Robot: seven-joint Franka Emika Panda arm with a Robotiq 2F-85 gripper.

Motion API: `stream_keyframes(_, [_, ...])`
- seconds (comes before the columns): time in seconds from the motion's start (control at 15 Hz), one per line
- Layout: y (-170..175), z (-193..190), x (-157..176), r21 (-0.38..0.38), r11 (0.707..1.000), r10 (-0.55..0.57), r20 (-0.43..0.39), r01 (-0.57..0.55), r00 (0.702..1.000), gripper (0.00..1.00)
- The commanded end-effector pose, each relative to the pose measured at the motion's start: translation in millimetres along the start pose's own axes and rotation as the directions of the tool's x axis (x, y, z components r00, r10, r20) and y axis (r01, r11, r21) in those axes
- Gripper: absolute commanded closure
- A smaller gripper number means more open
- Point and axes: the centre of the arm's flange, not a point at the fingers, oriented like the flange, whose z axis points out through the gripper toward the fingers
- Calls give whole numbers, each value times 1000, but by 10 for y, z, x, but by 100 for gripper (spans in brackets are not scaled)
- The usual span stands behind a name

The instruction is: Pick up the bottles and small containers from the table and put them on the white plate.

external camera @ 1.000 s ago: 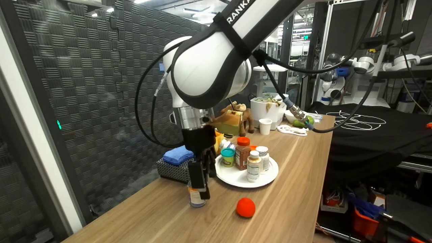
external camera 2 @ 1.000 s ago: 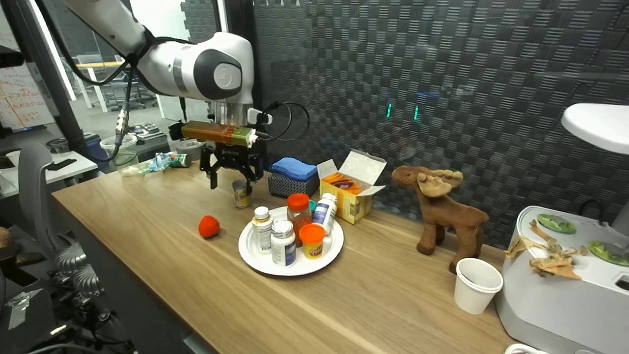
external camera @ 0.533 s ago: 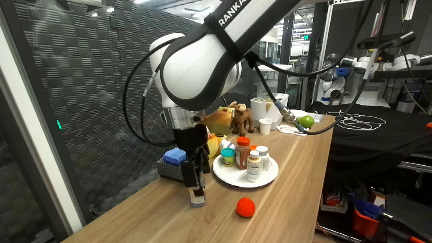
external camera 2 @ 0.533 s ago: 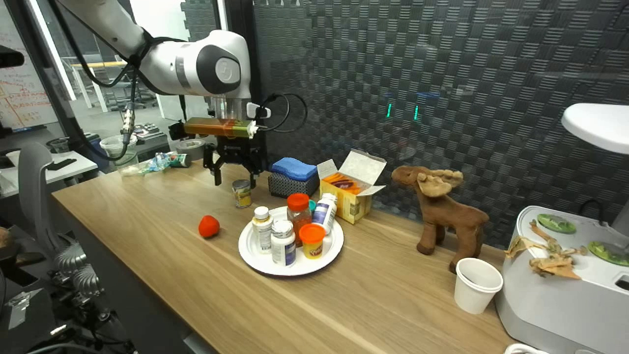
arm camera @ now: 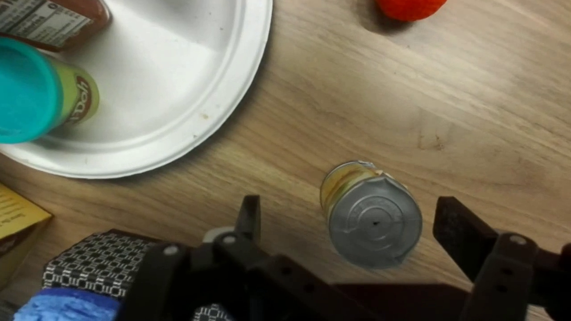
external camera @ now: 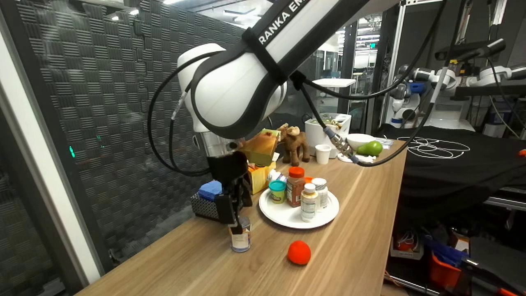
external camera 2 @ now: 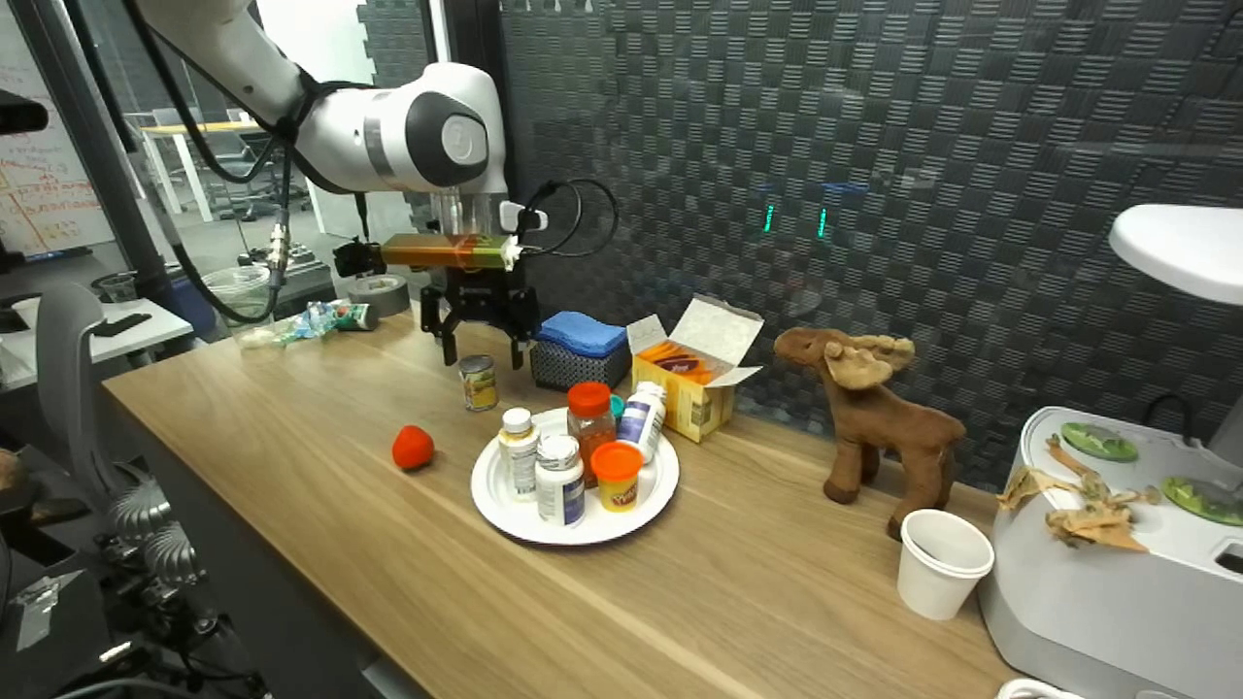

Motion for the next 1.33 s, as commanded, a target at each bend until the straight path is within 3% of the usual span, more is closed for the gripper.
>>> stream_keyframes(0.0, [-9, 7, 192, -11, 1000, -16, 10, 16, 1000, 0])
stream_keyframes(0.13, [-24, 32, 215, -9, 1000, -17, 6, 17, 1000, 0])
stream_keyframes(0.27, [-34, 40, 233, -10, 1000, -12, -3, 12, 1000, 26])
stream_keyframes(0.53, [-92, 25, 195, -24, 1000, -3, -12, 2, 1000, 58])
stream_keyframes(0.73, [-194, 5, 117, -33, 999, 10, -21, -10, 1000, 77])
stream_keyframes(1.0, [-282, -81, -18, -26, 998, 52, -40, -53, 998, 74])
stream_keyframes(1.27, [-176, -302, -217, -56, 977, 201, -76, -205, 977, 74])
